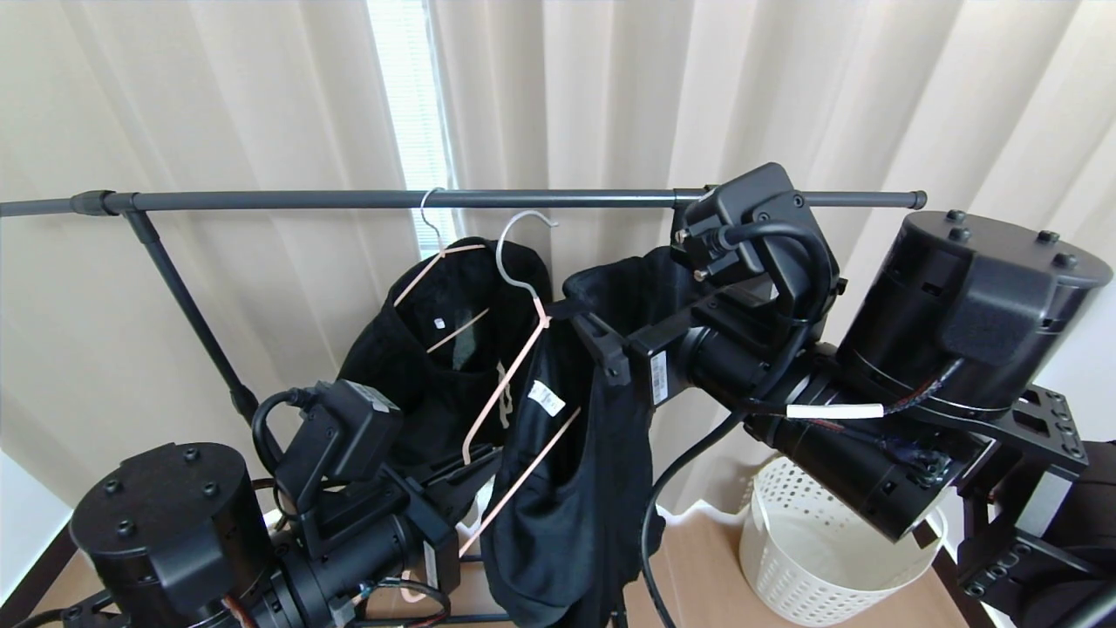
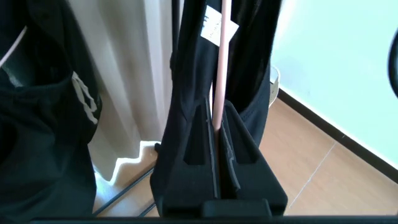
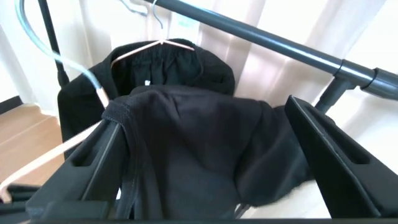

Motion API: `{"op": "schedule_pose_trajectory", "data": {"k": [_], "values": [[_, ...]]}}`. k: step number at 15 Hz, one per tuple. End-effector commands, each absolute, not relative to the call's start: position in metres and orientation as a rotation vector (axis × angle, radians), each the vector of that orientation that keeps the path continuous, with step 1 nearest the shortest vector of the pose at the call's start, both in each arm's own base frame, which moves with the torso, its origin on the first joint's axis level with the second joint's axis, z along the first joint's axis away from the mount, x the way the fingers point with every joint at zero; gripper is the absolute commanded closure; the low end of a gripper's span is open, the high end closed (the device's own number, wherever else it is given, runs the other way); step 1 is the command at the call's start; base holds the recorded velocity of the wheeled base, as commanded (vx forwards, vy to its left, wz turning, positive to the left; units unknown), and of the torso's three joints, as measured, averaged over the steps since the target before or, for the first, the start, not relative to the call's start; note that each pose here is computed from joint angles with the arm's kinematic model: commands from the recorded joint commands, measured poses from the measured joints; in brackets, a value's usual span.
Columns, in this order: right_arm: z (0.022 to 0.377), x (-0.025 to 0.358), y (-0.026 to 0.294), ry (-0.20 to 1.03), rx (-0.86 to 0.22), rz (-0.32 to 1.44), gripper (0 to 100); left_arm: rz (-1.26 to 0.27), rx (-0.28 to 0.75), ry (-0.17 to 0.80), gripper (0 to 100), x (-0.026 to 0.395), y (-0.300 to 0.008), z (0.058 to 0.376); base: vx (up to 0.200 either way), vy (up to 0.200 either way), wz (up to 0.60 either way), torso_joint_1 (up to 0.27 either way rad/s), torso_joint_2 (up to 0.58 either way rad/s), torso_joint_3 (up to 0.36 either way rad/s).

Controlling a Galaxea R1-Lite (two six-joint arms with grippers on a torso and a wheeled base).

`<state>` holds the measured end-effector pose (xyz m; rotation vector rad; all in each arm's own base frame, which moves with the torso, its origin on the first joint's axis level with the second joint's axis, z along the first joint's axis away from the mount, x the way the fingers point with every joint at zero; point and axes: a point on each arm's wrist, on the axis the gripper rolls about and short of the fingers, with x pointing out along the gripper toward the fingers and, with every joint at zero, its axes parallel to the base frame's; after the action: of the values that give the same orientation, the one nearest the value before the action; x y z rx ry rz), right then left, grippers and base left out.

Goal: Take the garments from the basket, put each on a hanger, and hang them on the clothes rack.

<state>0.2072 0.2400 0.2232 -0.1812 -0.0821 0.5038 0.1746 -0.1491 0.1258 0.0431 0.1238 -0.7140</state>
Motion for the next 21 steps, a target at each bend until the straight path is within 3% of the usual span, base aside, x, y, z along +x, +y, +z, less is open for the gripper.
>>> {"op": "schedule_pose_trajectory", "data": {"k": [1,10,21], "values": [[0.221,0.207,0.24,-0.078,-0.195,0.506,0,-0.706,0.038,0.12,100,0.176,-0.148,0.127,0.0,0.0,0.0,0.0,0.0,0.0],[0.207,0.201,0.235,-0.053,-0.286,0.529,0,-0.703,0.036,0.115,100,0.177,-0.148,0.128,0.0,0.0,0.0,0.0,0.0,0.0],[0.213,0.198,0.233,-0.077,-0.274,0.575,0,-0.7,0.039,0.124,100,0.176,-0.146,0.126,0.0,0.0,0.0,0.0,0.0,0.0]]}}
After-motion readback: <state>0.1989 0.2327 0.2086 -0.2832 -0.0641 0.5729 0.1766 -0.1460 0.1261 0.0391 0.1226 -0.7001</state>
